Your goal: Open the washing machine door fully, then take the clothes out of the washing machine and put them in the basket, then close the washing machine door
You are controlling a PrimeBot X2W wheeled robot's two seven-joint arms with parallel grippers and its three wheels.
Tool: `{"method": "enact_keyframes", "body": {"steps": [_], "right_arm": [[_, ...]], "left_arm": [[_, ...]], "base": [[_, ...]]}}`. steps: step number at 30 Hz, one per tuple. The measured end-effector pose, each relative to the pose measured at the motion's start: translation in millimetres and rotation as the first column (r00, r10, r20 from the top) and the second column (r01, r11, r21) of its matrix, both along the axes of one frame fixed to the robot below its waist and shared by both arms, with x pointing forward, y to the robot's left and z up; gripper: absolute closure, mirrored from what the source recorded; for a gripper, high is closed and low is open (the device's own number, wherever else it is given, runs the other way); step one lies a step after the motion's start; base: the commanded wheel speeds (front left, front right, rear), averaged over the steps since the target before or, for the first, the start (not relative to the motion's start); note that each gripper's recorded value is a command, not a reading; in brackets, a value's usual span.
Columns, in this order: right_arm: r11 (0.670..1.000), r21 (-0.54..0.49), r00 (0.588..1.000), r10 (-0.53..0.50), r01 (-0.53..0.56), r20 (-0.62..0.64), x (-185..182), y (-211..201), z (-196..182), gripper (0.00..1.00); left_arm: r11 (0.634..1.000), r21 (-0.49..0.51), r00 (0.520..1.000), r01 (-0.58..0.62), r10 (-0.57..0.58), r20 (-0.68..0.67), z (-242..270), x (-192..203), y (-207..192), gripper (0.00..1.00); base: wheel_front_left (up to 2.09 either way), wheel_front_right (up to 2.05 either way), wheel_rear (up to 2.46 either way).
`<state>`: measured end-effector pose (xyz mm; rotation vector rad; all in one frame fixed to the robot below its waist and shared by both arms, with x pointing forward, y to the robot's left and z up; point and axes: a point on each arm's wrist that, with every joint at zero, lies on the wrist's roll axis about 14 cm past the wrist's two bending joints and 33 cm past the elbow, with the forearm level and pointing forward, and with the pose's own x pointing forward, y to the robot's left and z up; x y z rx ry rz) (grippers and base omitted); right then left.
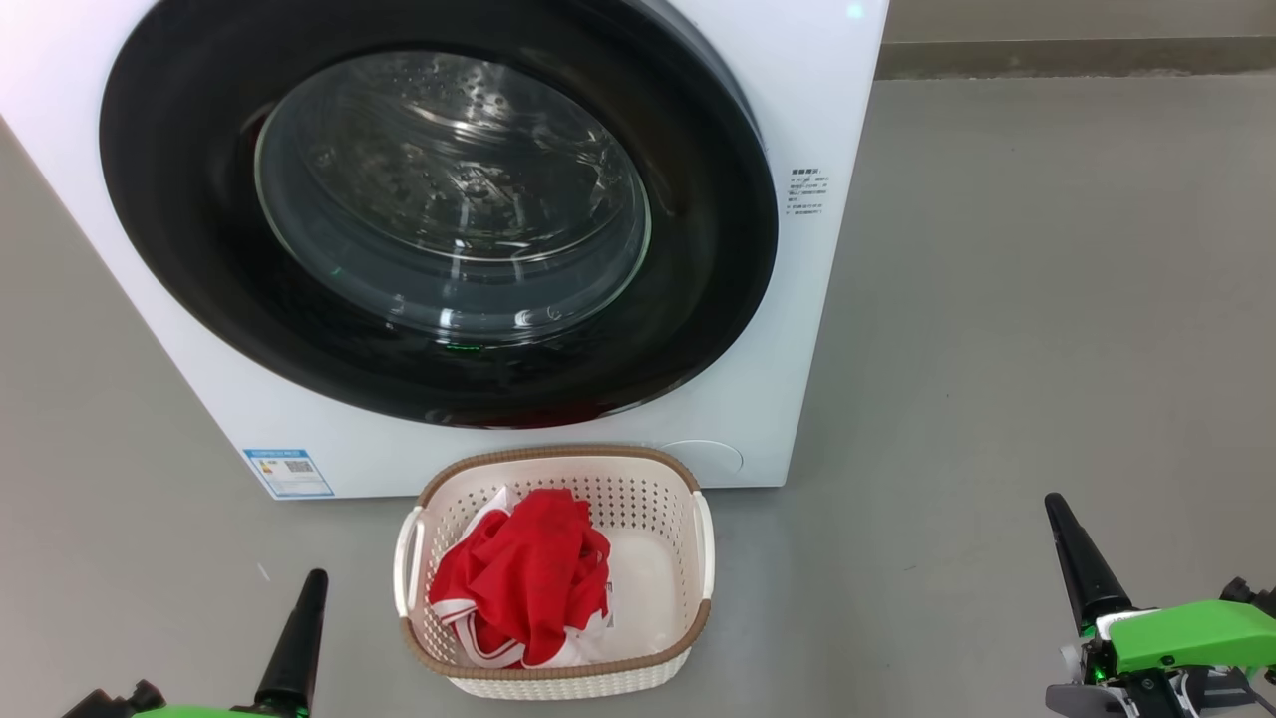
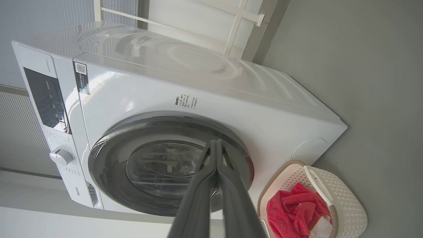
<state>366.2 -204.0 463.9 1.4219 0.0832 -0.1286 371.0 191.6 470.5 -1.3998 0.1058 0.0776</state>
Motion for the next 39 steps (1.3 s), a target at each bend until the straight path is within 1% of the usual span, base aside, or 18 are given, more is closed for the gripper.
{"method": "enact_keyframes", "body": {"steps": [9,11,15,39], "right_arm": [[0.997,0.082,1.000,0.002,-0.005,0.031,5,1,8,1.00],[0.993,0.117,0.999,-0.002,-0.002,0.037,5,1,10,1.00],[0.989,0.147,0.999,-0.003,-0.004,0.054,8,1,14,1.00],[0.988,0.156,0.998,-0.008,-0.002,0.064,10,0,17,1.00]], "left_arm": [[0.996,-0.094,1.000,0.002,-0.001,0.010,3,2,-2,1.00],[0.993,-0.120,1.000,0.005,-0.002,0.025,8,5,-2,1.00],[0.986,-0.164,0.999,0.007,-0.001,0.035,10,6,-4,1.00],[0.985,-0.170,0.999,0.006,0.000,0.035,11,6,-4,1.00]], "base": [[0.00,0.00,0.00],[0.00,0.00,0.00],[0.00,0.00,0.00],[0.00,0.00,0.00]]}}
